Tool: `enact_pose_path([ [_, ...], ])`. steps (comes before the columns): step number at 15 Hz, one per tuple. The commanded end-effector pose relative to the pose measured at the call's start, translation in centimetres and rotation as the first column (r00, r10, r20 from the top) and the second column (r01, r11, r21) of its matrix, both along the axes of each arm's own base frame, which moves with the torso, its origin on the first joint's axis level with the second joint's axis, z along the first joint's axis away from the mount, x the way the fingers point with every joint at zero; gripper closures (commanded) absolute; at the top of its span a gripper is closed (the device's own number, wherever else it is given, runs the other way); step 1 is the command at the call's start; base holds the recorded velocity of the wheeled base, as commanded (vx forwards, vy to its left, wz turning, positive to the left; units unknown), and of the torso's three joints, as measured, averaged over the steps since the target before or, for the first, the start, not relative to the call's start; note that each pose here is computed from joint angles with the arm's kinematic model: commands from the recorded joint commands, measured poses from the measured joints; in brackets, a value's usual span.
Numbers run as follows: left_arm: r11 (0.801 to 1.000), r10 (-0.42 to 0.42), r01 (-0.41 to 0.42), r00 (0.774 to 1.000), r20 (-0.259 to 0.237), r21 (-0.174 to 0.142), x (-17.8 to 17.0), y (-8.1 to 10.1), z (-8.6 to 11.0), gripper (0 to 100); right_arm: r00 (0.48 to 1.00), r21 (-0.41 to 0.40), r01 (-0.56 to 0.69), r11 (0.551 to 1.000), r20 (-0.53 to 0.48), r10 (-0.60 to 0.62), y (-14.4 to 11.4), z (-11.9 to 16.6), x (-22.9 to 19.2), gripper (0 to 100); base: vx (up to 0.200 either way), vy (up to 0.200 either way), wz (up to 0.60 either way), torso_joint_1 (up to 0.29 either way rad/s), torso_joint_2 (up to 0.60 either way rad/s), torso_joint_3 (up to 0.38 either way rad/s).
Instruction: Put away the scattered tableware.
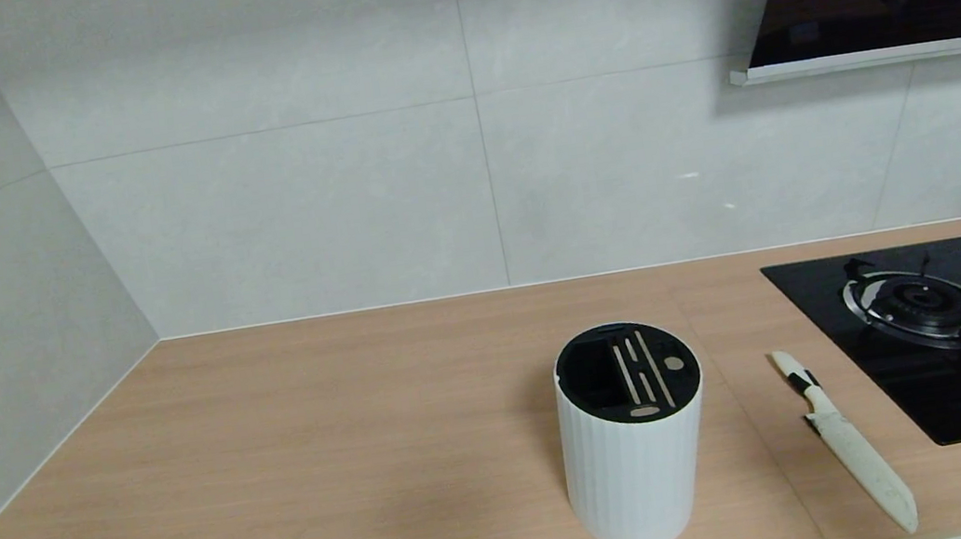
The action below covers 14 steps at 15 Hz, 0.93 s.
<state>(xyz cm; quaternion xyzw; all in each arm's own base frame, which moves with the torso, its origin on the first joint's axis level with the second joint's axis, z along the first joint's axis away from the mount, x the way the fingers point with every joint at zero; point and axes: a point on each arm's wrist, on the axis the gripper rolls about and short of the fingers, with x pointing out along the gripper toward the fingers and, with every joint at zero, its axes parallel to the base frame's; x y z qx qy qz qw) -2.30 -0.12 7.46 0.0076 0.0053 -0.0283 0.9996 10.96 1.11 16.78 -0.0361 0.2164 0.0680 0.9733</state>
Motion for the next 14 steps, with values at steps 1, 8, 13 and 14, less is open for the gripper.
enact_pose_path([
  [1,1.0,-0.002,0.002,1.0,-0.001,0.0,0.0,0.0,0.0,0,0.988,-0.016,-0.016,1.0,-0.152,0.013,0.8,-2.2,5.2,0,0.0,0.0,0.0,0.0,0.0,0.0],
  [8,1.0,0.0,0.0,1.0,-0.001,0.0,0.0,0.0,0.0,0,0.975,-0.057,0.042,0.997,-0.215,-0.053,1.2,-8.4,14.0,0,0.0,0.0,0.0,0.0,0.0,0.0],
  [13,1.0,0.0,0.0,1.0,-0.001,0.0,0.0,0.0,0.0,0,0.959,-0.069,0.043,0.997,-0.276,-0.06,1.4,-11.6,16.1,0,0.0,0.0,0.0,0.0,0.0,0.0],
  [14,1.0,0.0,0.0,1.0,-0.001,0.0,0.0,0.0,0.0,0,0.959,-0.069,0.044,0.997,-0.278,-0.062,1.3,-11.7,16.2,0,0.0,0.0,0.0,0.0,0.0,0.0],
])
